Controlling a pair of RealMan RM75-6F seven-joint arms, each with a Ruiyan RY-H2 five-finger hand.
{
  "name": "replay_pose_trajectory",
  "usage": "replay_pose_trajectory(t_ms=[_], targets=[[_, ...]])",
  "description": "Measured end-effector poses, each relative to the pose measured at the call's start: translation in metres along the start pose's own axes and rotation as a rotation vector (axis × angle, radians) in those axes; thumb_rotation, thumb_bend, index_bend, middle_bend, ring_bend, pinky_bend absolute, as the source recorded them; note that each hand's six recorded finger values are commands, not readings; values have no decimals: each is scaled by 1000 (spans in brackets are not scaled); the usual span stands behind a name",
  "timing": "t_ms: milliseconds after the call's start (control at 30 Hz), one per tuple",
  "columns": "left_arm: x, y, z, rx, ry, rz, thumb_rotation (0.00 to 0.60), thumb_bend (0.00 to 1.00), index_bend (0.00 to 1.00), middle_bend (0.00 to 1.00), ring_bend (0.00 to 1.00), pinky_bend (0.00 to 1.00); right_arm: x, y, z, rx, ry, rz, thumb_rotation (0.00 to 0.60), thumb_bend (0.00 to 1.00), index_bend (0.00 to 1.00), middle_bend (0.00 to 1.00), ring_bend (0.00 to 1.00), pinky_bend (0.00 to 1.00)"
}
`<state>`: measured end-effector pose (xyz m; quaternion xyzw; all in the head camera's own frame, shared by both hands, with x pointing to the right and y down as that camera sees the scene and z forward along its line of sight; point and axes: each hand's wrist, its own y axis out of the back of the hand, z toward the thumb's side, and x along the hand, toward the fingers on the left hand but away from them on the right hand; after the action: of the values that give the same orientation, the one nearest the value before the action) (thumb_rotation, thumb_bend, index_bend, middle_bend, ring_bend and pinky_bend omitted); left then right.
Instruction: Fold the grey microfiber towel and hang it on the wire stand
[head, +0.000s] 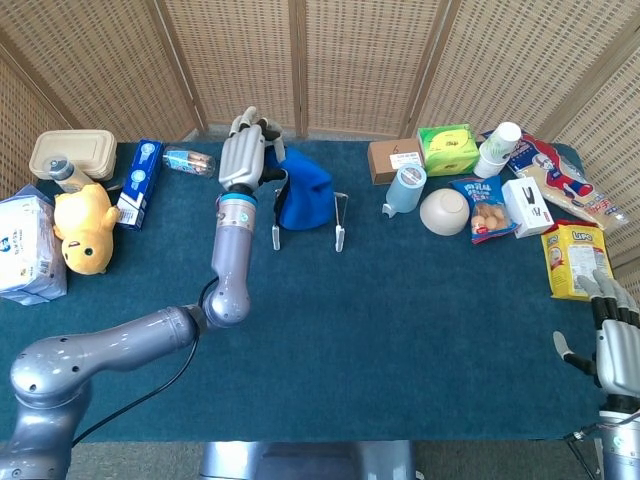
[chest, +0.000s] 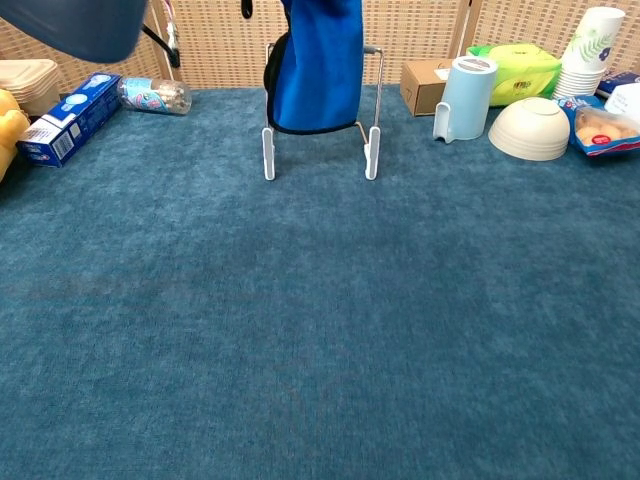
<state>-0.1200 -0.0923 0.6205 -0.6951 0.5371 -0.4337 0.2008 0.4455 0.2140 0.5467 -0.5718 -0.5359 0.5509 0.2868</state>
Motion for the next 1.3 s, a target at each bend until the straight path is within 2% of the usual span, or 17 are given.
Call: replay_pose_trajectory(t_ms=[233,633,767,867,1033,1133,1300], targets=[[3,-14,3,24,-3,-7,600,533,740,326,66,0,2,1,-4,2,-11,0,600,281,96,59,0,0],[18,-17,-7,112,21,56,600,534,732,325,66,0,5,7,-7,13,-22,-9,600,281,91,59,0,0],[22,-23,-13,132,37,56,600,520,681,309,56,0,6,8,-7,19,-27,-10,600,281,90,59,0,0],[25,-28,-16,151,42,50,600,449,591,248,18,0,6,9,-7,20,-30,-10,600,281,88,59,0,0],[27,-39,-9,171,12,24,600,286,279,66,0,0,6,10,-5,20,-26,-10,600,281,88,59,0,0],[26,-41,-4,178,-13,22,600,229,178,21,0,0,6,10,-3,17,-23,-12,600,281,88,59,0,0],[26,-38,2,186,-40,32,600,190,102,0,0,0,7,10,-3,17,-20,-16,600,281,87,59,0,0]])
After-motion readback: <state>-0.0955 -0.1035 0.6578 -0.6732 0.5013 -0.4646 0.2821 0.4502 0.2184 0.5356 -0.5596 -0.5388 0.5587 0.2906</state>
